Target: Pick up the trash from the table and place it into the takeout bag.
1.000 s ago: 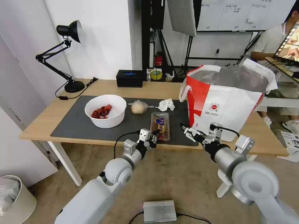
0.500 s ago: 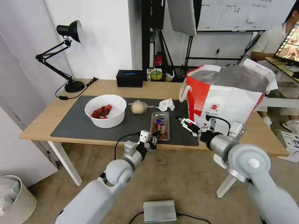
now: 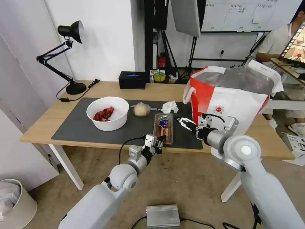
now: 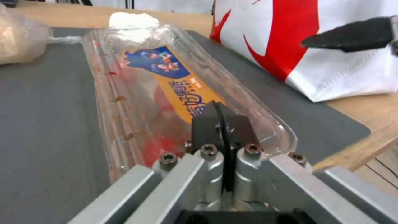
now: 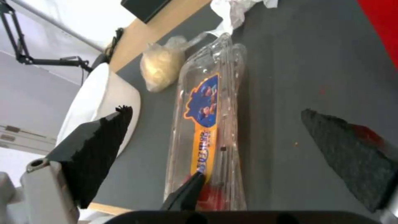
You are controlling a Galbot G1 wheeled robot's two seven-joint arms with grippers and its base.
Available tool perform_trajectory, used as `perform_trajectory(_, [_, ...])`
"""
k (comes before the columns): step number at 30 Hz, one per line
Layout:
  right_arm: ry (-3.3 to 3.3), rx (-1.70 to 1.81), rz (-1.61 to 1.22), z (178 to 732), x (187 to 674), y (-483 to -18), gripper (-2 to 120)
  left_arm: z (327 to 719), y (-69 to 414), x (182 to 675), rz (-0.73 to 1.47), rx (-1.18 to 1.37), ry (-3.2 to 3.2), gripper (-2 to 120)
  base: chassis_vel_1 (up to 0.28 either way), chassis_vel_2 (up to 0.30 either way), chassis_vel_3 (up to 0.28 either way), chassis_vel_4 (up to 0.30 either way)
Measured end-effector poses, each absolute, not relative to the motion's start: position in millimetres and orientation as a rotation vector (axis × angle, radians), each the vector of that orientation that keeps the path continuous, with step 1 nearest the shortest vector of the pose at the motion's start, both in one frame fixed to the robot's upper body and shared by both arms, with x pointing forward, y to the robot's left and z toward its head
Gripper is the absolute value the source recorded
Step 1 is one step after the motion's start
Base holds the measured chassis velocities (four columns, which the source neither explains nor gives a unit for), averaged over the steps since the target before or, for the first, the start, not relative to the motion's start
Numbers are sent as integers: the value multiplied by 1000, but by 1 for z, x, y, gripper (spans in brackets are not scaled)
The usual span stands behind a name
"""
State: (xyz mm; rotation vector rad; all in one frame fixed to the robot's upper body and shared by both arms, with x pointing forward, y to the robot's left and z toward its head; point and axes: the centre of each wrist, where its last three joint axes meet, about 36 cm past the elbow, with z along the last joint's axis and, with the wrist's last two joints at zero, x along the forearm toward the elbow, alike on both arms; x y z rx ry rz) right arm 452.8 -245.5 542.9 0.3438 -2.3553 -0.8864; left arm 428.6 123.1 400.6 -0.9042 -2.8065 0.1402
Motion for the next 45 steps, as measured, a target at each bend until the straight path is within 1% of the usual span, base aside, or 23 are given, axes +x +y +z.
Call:
perform_trajectory(12, [-2319, 355, -878, 544, 468, -242, 100, 402, 121, 429, 158, -899, -2812, 0, 0, 0, 0, 0])
perform_trajectory(23, [-2255, 323, -819, 548, 490, -228, 100, 400, 119, 427, 175, -882, -2805, 0, 0, 0, 0, 0])
perform_trajectory(45, [-2232, 335, -842, 546, 501, -223, 100, 405, 117, 431, 201, -892, -2822, 0, 0, 0, 0, 0])
